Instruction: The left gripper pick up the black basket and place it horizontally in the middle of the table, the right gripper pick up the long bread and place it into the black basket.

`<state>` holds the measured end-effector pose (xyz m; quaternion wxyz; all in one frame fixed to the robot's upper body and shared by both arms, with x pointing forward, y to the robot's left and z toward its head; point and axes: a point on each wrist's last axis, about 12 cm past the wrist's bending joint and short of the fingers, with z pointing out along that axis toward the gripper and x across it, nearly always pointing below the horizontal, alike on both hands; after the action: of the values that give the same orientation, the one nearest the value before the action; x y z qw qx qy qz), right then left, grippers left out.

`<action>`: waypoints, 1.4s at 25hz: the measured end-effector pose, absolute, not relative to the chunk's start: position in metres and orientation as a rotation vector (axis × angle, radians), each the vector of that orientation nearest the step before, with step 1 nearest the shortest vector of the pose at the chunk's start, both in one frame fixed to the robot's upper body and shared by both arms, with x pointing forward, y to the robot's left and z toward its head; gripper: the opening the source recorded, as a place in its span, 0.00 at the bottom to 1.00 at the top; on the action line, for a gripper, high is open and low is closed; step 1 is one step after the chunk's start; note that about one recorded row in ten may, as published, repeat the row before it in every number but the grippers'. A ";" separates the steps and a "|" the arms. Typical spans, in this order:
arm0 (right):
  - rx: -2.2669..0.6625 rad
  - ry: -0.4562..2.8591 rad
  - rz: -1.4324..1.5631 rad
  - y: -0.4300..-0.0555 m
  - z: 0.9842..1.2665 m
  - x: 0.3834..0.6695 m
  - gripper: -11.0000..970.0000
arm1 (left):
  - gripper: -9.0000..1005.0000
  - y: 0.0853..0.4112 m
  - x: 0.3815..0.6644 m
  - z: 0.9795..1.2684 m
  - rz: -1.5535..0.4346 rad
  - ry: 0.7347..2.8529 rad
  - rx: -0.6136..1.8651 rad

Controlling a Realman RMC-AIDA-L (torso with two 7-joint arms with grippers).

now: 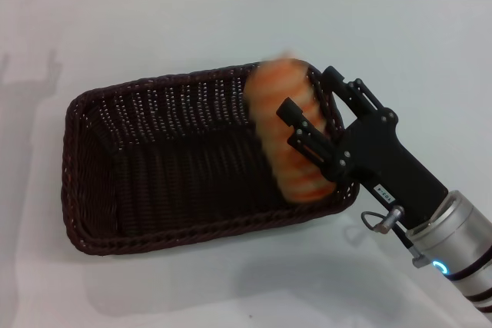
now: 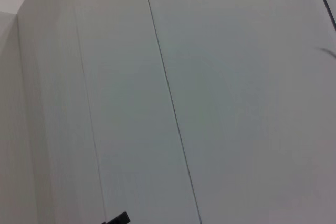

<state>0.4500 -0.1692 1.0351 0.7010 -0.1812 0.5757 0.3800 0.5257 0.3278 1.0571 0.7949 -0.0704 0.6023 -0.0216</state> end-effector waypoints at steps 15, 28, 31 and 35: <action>-0.035 1.196 0.411 -0.247 1.036 0.445 0.87 | 0.79 0.335 0.516 1.050 -0.018 1.320 -0.172; 0.372 1.171 -0.158 -0.343 1.022 0.387 0.87 | 0.79 0.345 0.506 1.038 0.026 1.373 -0.182; 0.372 1.172 -0.163 -0.343 1.022 0.384 0.87 | 0.79 0.347 0.504 1.033 0.050 1.401 -0.168; 0.362 1.178 -0.161 -0.342 1.021 0.383 0.87 | 0.79 0.348 0.501 1.030 0.059 1.411 -0.169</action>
<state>0.3829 -0.3423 1.0214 0.8129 0.1696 0.5520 -0.0752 0.5011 0.3483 1.0305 0.7576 -0.0777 0.6475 0.0273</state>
